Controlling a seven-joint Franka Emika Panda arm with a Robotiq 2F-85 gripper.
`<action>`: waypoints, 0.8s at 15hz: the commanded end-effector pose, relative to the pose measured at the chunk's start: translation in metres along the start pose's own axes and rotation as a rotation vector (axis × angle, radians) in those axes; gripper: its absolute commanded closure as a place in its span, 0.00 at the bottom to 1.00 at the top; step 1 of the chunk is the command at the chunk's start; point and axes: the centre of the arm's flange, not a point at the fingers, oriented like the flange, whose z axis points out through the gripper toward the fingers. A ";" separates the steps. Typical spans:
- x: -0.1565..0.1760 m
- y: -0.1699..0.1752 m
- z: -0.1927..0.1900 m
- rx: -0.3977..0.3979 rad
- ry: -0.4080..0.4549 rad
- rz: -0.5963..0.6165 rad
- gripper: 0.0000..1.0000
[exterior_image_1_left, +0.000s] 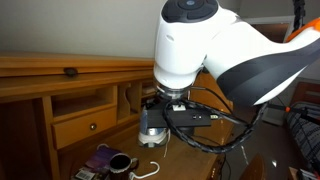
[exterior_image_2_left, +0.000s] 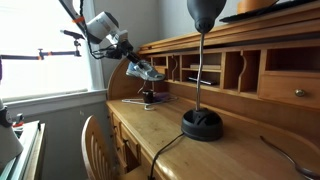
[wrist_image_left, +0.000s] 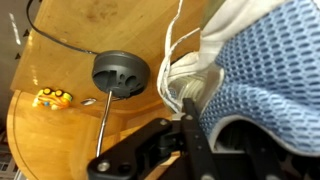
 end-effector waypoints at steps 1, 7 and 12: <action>0.009 0.034 0.019 -0.001 0.000 0.037 0.97; 0.015 0.063 0.072 -0.010 -0.048 0.060 0.97; 0.019 0.095 0.115 -0.049 -0.109 0.149 0.97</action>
